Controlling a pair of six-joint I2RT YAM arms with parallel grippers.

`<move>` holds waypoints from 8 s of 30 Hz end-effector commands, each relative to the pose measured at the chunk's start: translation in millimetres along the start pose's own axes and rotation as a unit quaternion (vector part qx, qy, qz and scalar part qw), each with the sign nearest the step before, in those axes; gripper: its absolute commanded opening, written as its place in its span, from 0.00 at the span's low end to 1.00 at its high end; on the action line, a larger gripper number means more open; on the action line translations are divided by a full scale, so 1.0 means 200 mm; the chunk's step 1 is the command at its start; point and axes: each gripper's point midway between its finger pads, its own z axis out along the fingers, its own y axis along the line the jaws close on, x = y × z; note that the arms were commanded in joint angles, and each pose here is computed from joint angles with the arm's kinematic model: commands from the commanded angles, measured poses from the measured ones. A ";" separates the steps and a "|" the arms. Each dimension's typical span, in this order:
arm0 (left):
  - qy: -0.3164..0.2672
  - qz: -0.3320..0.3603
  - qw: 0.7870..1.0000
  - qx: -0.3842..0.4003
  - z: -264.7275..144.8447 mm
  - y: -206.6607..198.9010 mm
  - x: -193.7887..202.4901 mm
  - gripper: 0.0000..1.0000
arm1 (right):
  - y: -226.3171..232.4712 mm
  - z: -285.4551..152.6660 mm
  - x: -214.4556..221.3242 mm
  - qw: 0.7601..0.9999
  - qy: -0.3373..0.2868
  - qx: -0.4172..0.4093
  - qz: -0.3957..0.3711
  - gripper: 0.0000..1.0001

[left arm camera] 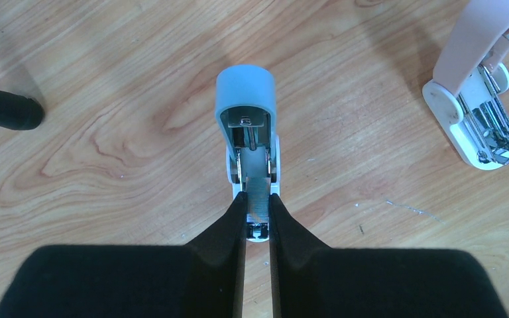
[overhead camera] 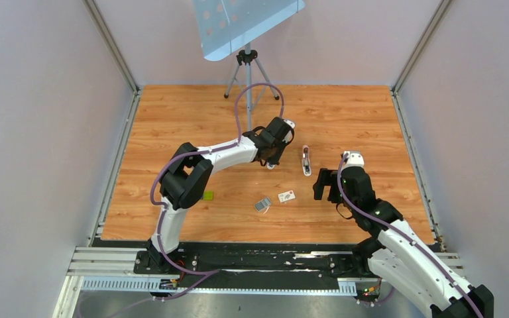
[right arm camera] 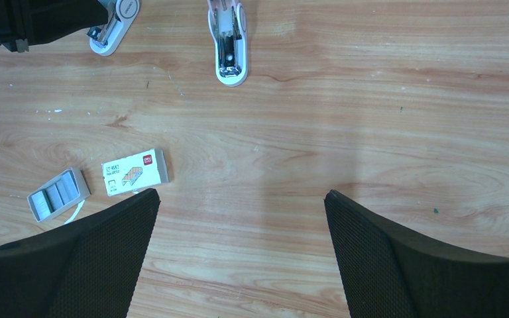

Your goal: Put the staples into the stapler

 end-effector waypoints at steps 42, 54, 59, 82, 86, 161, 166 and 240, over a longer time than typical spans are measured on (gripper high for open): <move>-0.032 0.016 0.999 -0.005 -0.07 0.01 -0.10 0.15 | -0.03 0.02 0.08 1.000 0.017 0.004 0.009 1.00; -0.026 0.021 0.999 0.005 -0.05 0.00 -0.07 0.17 | -0.03 0.02 0.08 1.000 0.019 0.006 0.008 1.00; -0.023 0.021 1.000 0.005 -0.03 0.00 -0.05 0.17 | -0.03 0.02 0.09 1.000 0.020 0.005 0.008 1.00; -0.008 0.021 1.000 0.005 -0.01 0.00 0.01 0.17 | -0.02 0.03 0.06 1.000 0.016 0.001 0.006 1.00; -0.006 0.025 1.000 0.006 0.00 0.00 0.02 0.19 | -0.01 0.03 0.06 1.000 0.016 0.000 0.006 1.00; -0.009 0.095 0.995 -0.013 -0.01 0.06 0.07 0.22 | -0.02 0.03 0.07 1.000 0.015 0.002 0.008 1.00; -0.007 0.094 0.996 -0.009 -0.02 0.05 0.07 0.24 | -0.02 0.03 0.06 1.000 0.013 0.001 0.006 1.00; -0.080 -0.013 0.997 -0.005 0.05 0.09 0.00 0.36 | 0.00 0.01 -0.01 1.000 -0.003 -0.002 0.006 1.00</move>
